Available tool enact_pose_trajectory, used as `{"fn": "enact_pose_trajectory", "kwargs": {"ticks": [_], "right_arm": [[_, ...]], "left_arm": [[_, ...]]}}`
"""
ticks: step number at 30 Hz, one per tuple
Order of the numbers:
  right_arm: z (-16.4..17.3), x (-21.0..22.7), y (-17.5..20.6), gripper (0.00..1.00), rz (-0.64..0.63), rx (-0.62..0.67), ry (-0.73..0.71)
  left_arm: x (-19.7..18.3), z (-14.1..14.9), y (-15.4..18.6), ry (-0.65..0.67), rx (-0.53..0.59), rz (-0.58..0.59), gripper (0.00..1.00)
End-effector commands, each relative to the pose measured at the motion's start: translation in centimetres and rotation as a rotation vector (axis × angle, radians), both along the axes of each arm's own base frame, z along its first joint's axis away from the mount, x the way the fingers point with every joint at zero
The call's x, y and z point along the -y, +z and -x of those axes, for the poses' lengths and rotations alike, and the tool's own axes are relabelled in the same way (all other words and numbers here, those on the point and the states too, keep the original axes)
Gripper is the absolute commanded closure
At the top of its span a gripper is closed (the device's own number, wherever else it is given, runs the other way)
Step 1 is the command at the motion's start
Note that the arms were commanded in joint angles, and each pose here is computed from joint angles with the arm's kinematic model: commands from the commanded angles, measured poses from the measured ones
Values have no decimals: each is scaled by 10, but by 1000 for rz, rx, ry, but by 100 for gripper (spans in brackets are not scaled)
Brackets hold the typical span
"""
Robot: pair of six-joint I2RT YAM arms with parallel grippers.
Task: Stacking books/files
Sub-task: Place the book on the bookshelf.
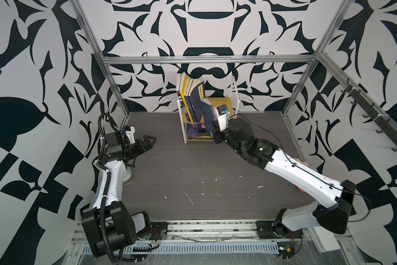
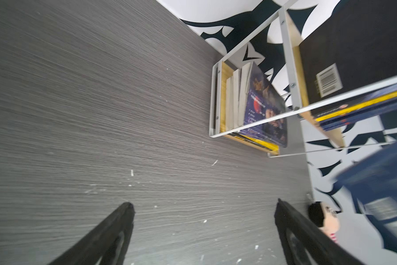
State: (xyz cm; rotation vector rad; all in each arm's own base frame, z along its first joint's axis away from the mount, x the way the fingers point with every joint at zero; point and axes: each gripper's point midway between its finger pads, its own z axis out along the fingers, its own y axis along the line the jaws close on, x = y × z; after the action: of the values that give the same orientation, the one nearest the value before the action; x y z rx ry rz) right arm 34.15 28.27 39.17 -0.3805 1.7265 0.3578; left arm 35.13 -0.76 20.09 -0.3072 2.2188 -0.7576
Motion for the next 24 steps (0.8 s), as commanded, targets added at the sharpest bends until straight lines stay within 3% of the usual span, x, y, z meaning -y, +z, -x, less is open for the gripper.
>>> {"fn": "enact_pose_trajectory", "kwargs": {"ticks": [1, 5, 10, 18, 24], "right_arm": [[2, 13, 64, 100, -214, 171, -9], [-15, 31, 76, 100, -268, 253, -99], [-38, 19, 76, 100, -269, 384, -117], [-86, -1, 39, 100, -169, 453, -209], [-104, -8, 20, 100, -146, 516, -246]], "left_arm": [[-4, 5, -16, -40, -10, -95, 0], [-4, 6, -15, -62, 1, -129, 0], [-4, 8, -15, -72, 10, -143, 0], [-1, 10, -10, -81, 26, -144, 0], [0, 9, -11, -87, 26, -147, 0]]}}
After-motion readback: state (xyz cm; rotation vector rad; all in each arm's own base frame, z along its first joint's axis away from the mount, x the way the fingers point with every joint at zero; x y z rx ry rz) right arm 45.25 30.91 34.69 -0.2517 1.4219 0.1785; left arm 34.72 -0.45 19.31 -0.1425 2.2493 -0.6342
